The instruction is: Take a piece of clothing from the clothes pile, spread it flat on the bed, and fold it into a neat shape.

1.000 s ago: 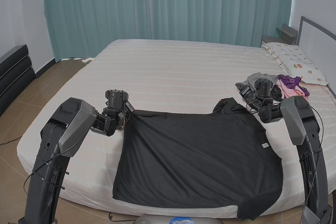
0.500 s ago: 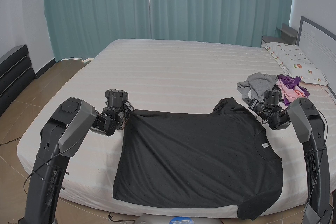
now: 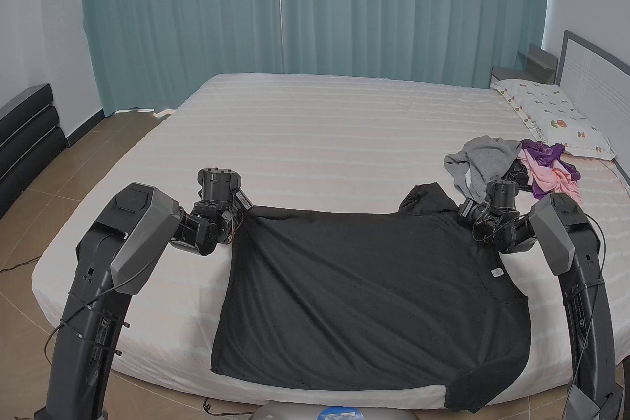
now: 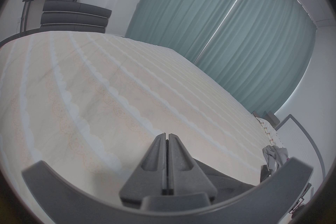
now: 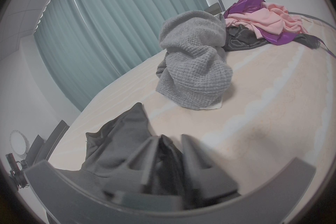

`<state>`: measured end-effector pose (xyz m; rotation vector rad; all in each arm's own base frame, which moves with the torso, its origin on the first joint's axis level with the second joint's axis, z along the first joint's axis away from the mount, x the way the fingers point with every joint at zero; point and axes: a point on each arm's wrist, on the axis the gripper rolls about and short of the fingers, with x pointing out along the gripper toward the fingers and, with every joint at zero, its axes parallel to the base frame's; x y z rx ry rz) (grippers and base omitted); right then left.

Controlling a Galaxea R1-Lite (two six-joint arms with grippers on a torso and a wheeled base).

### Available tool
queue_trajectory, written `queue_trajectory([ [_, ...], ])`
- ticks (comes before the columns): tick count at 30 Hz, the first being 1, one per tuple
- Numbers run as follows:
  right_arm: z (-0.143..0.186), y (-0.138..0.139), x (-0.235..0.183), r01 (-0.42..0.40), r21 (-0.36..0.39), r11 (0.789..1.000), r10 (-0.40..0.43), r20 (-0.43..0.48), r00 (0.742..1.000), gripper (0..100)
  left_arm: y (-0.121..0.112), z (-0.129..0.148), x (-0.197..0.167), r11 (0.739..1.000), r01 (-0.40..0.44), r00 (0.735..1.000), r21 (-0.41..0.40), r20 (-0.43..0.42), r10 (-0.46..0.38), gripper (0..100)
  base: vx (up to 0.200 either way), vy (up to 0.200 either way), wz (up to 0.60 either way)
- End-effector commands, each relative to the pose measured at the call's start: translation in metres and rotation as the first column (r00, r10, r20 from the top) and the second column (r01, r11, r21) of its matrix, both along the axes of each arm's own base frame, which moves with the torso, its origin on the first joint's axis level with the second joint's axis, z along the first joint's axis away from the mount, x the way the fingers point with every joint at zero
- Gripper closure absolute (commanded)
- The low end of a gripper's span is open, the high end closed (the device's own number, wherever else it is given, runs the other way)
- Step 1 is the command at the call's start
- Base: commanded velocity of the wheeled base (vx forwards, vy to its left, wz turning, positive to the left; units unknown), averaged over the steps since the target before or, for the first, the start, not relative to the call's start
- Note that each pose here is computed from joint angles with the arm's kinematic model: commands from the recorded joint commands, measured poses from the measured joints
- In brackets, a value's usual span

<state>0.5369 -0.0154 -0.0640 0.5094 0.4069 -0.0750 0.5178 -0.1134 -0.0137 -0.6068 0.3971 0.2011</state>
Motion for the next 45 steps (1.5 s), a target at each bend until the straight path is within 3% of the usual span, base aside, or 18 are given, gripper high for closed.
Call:
queue_trajectory([
  [1, -0.001, -0.004, 0.001, 0.008, 0.001, 1.0, -0.008, 0.005, 1.0, 100, 0.0, -0.001, 0.0, 1.0, -0.001, 1.0, 0.0, 0.001, 0.001, 100, 0.0, 0.0, 0.0],
  [14, 0.021, -0.024, 0.005, 0.076, -0.002, 0.997, -0.075, 0.132, 0.988, 100, 0.003, 0.007, 0.015, 0.999, -0.032, 0.997, 0.002, 0.074, 0.032, 100, 0.0, 0.0, 0.0],
  [21, 0.032, -0.023, 0.007, 0.074, -0.002, 0.997, -0.072, 0.213, 0.974, 100, 0.002, 0.008, 0.02, 1.0, -0.03, 0.995, 0.003, 0.096, 0.029, 100, 0.0, 0.0, 0.0],
  [34, 0.029, -0.008, 0.008, 0.067, -0.008, 0.998, -0.063, 0.239, 0.969, 100, -0.003, -0.011, 0.022, 1.0, -0.016, 0.997, 0.008, 0.074, 0.015, 100, 0.0, 0.0, 0.0],
  [35, 0.027, -0.008, 0.007, 0.067, -0.01, 0.998, -0.063, 0.23, 0.971, 0, -0.003, -0.012, 0.022, 1.0, -0.014, 0.997, 0.008, 0.071, 0.014, 100, 0.0, 0.0, 0.0],
  [38, 0.018, -0.007, 0.003, 0.064, -0.009, 0.998, -0.061, 0.198, 0.978, 0, -0.004, -0.012, 0.021, 1.0, -0.011, 0.998, 0.008, 0.067, 0.011, 100, 0.0, 0.0, 0.0],
  [39, 0.018, -0.005, 0.002, 0.062, -0.006, 0.998, -0.059, 0.192, 0.98, 0, -0.004, -0.013, 0.021, 1.0, -0.013, 0.998, 0.008, 0.064, 0.013, 0, 0.0, 0.0, 0.0],
  [42, 0.023, -0.003, -0.003, 0.058, -0.008, 0.998, -0.056, 0.188, 0.981, 0, -0.002, -0.014, 0.02, 1.0, -0.021, 0.998, 0.013, 0.055, 0.02, 0, 0.0, 0.0, 0.0],
  [45, 0.058, -0.014, -0.018, 0.071, 0.01, 0.997, -0.072, 0.187, 0.98, 0, 0.007, -0.002, 0.016, 0.999, -0.038, 0.998, 0.014, 0.048, 0.037, 0, 0.0, 0.0, 0.0],
])
